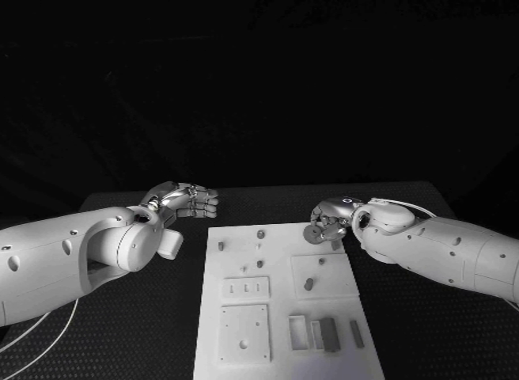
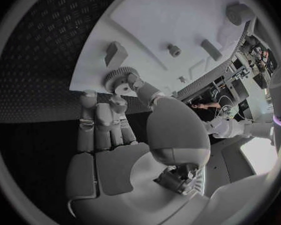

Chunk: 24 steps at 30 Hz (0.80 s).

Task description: Assemble the parts on the task board

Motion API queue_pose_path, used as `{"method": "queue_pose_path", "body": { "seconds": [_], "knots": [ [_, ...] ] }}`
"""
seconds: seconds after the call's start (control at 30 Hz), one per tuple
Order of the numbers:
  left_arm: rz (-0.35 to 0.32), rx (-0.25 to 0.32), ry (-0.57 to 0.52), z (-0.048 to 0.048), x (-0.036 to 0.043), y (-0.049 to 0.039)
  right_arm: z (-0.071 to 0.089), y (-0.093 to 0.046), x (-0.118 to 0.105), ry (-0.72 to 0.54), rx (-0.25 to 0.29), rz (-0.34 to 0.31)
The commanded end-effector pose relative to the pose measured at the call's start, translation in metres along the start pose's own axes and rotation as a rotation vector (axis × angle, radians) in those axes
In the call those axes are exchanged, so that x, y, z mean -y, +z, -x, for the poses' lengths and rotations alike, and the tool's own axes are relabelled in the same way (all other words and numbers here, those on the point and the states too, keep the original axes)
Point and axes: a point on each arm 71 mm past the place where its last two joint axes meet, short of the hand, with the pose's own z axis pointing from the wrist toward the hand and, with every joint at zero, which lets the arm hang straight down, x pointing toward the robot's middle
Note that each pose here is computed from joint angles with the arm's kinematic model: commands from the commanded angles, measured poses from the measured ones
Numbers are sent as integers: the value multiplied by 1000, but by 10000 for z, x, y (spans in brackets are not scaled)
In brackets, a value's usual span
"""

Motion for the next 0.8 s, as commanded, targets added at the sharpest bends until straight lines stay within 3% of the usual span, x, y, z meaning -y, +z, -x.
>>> {"method": "queue_pose_path", "body": {
  "seconds": [0.03,0.8],
  "knots": [
    [-11,-16,3,-26,19,2,-125,8,-27,-5,-62,10],
    [-11,-17,3,-23,19,-15,-362,23,-2,-5,-162,-2]
  ]
}}
